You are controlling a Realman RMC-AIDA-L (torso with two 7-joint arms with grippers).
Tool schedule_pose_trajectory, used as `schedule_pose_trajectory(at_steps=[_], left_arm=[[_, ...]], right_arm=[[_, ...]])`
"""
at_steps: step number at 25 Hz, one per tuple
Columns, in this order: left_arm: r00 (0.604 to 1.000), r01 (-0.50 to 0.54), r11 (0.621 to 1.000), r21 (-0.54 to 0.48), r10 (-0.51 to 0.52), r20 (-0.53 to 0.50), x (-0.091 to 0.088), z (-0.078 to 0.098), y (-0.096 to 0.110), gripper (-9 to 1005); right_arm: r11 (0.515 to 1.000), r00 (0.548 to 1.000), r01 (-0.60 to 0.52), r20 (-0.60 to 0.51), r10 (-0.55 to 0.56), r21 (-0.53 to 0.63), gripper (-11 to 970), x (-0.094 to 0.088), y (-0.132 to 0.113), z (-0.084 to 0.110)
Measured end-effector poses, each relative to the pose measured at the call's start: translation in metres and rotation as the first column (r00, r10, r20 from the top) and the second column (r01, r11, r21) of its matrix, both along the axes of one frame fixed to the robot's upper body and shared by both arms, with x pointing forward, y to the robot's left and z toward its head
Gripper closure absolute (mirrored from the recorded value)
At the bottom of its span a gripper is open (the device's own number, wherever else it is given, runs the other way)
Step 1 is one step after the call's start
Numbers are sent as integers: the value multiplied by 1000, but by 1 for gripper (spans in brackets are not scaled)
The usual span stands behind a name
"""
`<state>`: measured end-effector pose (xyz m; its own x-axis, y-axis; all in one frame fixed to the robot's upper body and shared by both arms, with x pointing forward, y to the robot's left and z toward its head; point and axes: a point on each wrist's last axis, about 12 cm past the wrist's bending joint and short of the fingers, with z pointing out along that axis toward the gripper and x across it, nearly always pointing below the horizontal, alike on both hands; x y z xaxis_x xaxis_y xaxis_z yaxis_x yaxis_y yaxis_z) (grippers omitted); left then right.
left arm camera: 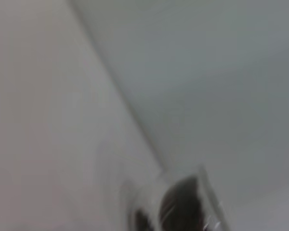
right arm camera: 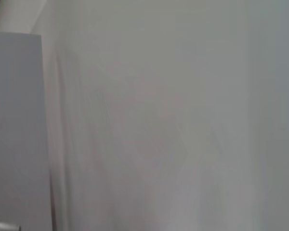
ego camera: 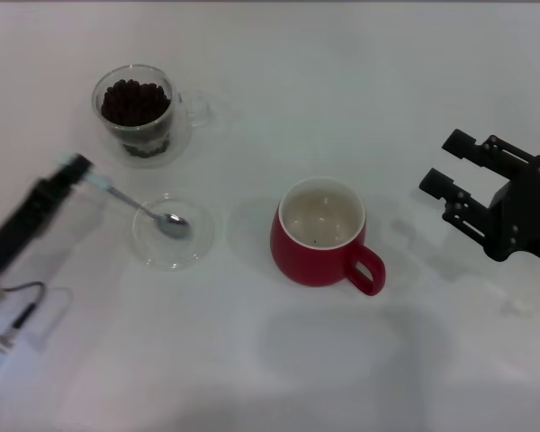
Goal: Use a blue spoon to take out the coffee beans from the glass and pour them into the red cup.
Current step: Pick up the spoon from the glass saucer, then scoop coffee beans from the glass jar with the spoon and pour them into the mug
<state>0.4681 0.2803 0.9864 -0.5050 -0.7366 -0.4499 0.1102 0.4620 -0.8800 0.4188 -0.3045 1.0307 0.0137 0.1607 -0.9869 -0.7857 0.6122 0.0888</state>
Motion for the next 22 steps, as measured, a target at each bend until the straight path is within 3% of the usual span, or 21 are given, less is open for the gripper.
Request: schedule_pose_trajectory(at_steps=[4,6,11,17,22], left_arm=[[994,-11,1000,23,8,109,2,15,22,872],[979,11,999,45,-20,204,5,31,35,872],[960,46,995,84,-67,272,21,51,48,872],[963,81,992,97,-103,248,59,79,67,872],[972,101,987,125,-125,201,92,100,70,871]], right_arm=[[1000,1000,-5,3,5,1,414,1,2,0],[1000,1000,-7,5,7,2,414,2,3,0],[1000,1000,-10,9,10,3,414,4,5,1],[1000,1000,-13,18,13,7,414,6,6,2],[1000,1000,-10,29,9,9,414,7,3,4]])
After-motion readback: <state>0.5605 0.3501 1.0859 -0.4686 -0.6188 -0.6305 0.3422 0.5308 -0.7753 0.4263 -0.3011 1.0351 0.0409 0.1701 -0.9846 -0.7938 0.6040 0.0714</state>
